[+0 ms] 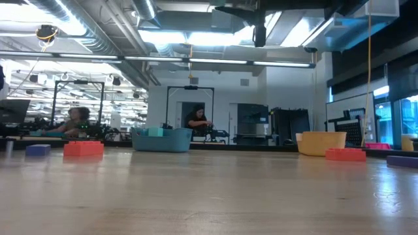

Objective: Sort & place blocks by color
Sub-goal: Put the top right sky blue block into the blue bin

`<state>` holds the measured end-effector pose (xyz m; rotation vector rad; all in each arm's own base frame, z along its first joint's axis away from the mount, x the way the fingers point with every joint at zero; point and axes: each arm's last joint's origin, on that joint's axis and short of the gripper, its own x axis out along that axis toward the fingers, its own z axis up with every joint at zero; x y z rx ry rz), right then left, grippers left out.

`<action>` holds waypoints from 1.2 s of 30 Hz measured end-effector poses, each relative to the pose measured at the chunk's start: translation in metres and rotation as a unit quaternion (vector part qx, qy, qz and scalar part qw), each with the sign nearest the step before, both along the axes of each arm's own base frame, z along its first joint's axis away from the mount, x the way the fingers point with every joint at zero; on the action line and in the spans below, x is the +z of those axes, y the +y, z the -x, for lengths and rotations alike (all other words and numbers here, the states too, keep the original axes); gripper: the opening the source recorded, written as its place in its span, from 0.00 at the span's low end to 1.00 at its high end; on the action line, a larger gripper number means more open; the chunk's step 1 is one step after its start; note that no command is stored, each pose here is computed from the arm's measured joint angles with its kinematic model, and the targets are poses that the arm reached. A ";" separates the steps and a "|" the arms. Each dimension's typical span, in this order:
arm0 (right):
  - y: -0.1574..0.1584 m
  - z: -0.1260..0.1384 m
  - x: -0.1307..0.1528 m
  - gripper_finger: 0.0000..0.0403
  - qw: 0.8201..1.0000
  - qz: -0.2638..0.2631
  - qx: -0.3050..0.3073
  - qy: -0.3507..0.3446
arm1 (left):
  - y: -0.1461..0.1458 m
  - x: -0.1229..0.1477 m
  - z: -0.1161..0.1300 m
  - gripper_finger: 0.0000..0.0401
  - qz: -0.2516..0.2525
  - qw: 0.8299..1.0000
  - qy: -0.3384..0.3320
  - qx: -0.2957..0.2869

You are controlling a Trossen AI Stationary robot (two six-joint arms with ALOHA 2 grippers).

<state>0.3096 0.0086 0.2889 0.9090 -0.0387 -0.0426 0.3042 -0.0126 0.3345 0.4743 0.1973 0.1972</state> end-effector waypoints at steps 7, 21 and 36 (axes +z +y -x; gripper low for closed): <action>-0.008 0.024 0.017 0.54 0.999 0.038 -0.012 0.031 | 0.007 0.005 0.019 0.31 0.027 0.999 0.032 0.027; -0.010 0.091 0.045 0.55 0.970 0.217 -0.022 0.104 | 0.057 0.013 0.106 0.31 0.241 0.967 -0.076 -0.034; -0.007 0.083 0.038 0.55 0.920 0.372 0.005 0.125 | 0.059 -0.037 0.119 0.31 0.361 0.923 -0.101 -0.086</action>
